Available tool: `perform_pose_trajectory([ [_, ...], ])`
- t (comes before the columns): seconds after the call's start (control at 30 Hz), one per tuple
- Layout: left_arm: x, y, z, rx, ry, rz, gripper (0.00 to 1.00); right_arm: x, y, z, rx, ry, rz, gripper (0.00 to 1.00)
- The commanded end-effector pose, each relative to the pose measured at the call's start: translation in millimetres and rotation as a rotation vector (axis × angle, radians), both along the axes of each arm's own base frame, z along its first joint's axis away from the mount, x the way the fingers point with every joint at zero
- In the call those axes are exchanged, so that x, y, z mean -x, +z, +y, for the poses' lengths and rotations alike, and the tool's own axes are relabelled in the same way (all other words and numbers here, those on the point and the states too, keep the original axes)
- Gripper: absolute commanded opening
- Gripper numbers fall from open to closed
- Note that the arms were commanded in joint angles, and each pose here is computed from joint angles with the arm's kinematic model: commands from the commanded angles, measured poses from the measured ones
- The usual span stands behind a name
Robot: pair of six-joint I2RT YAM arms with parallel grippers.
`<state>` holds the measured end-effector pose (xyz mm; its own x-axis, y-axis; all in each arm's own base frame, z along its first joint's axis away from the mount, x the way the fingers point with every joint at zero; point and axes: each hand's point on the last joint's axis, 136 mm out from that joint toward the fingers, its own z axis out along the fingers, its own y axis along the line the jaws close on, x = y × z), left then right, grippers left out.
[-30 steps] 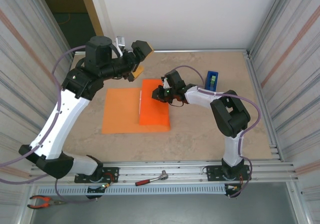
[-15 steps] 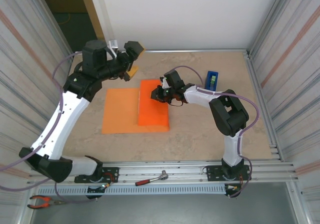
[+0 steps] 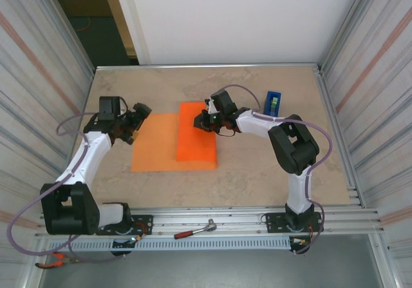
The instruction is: Wrap the gift box in paper
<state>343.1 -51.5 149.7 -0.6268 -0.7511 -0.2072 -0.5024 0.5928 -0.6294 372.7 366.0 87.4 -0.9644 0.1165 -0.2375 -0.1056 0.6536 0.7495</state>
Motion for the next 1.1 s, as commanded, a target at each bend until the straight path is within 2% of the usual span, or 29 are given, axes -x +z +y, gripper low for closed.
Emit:
perform_pose_trajectory([
  [0.0, 11, -26, 16, -0.127, -0.072, 0.055, 0.99, 41, -80, -20, 0.17, 0.02, 0.192, 0.13],
  [0.2, 22, -58, 23, -0.2, -0.143, 0.139, 0.99, 42, -78, -23, 0.173, 0.021, 0.18, 0.12],
  [0.47, 28, -83, 24, -0.23, -0.199, 0.209, 0.99, 40, -73, -23, 0.172, 0.025, 0.158, 0.12],
  [0.7, 53, -106, 37, -0.28, -0.163, 0.317, 0.99, 40, -75, -21, 0.168, 0.032, 0.16, 0.12],
  [0.93, 62, -132, 33, -0.255, -0.178, 0.376, 0.99, 41, -76, -24, 0.173, 0.032, 0.161, 0.12],
  [1.07, 59, -139, 20, -0.191, -0.215, 0.354, 0.96, 41, -77, -26, 0.175, 0.029, 0.162, 0.11],
])
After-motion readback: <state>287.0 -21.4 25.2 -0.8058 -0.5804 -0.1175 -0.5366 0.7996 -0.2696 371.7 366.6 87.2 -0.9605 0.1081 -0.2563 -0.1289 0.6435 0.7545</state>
